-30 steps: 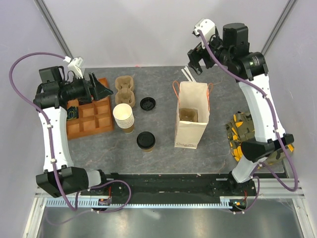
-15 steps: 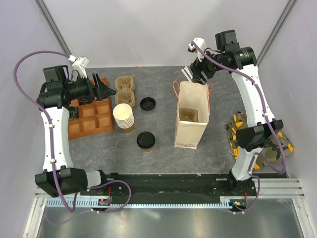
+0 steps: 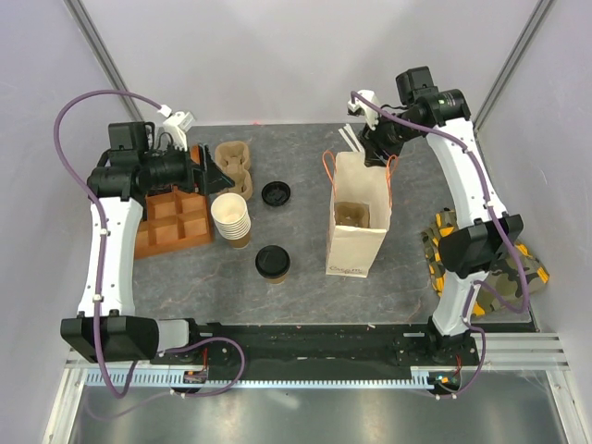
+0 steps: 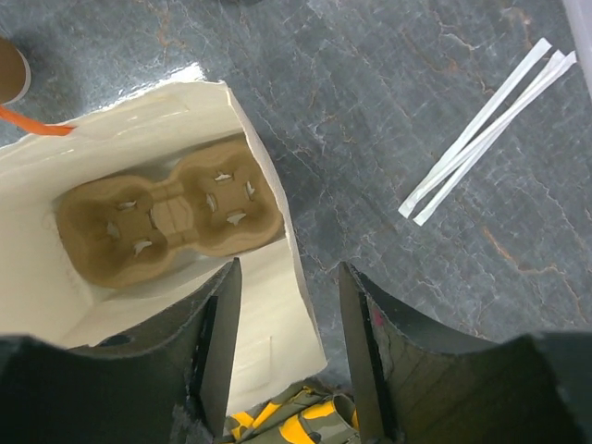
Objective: Pack the takeout coffee
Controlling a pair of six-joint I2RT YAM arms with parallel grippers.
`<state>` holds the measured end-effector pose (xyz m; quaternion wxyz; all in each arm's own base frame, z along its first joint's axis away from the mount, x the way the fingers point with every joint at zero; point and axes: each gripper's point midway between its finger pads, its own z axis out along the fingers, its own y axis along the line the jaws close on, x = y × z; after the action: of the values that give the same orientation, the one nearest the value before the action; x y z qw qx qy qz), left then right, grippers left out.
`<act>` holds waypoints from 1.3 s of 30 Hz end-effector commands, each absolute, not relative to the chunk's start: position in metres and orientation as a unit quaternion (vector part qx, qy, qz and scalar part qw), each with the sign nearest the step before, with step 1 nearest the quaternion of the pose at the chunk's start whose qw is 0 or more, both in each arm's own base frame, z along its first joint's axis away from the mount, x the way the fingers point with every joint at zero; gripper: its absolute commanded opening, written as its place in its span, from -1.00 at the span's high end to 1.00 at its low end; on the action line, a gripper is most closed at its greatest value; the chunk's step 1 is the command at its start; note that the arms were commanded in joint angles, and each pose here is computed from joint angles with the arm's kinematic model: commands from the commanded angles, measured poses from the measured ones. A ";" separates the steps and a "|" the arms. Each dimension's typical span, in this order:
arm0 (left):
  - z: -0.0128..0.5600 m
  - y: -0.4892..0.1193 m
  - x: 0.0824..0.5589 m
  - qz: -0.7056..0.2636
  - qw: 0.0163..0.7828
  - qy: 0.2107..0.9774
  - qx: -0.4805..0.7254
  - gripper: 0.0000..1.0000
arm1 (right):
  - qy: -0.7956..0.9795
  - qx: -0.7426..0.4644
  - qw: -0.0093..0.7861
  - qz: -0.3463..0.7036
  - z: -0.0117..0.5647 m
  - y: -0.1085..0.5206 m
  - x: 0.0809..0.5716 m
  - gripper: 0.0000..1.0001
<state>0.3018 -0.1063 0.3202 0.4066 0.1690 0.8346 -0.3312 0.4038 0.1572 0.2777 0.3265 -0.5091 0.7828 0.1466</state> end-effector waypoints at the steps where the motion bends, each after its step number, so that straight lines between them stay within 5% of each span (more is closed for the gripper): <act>1: 0.319 -0.104 0.307 -0.298 0.415 0.835 0.203 -0.83 | 0.777 -0.521 0.314 0.162 0.266 0.160 0.407 -0.01; 9: 0.297 -0.088 0.325 -0.257 0.386 0.873 0.152 -0.99 | 0.786 -0.513 0.300 0.171 0.258 0.159 0.398 0.33; 16: 0.324 -0.104 0.315 -0.265 0.441 0.819 0.256 -0.99 | 0.804 -0.482 0.298 0.180 0.265 0.157 0.382 1.00; 25: 0.276 -0.160 0.243 -0.263 0.398 0.746 0.464 -1.00 | 0.792 -0.476 0.338 0.182 0.292 0.165 0.355 1.00; 39: 0.186 -0.188 0.236 -0.133 0.428 0.691 0.567 -0.99 | 0.811 -0.441 0.354 0.150 0.297 0.180 0.327 1.00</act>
<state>0.2066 -0.1853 0.1830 0.3677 0.5419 0.7264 -0.2086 0.3216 0.1821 0.2739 0.3062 -0.4837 0.8022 0.1695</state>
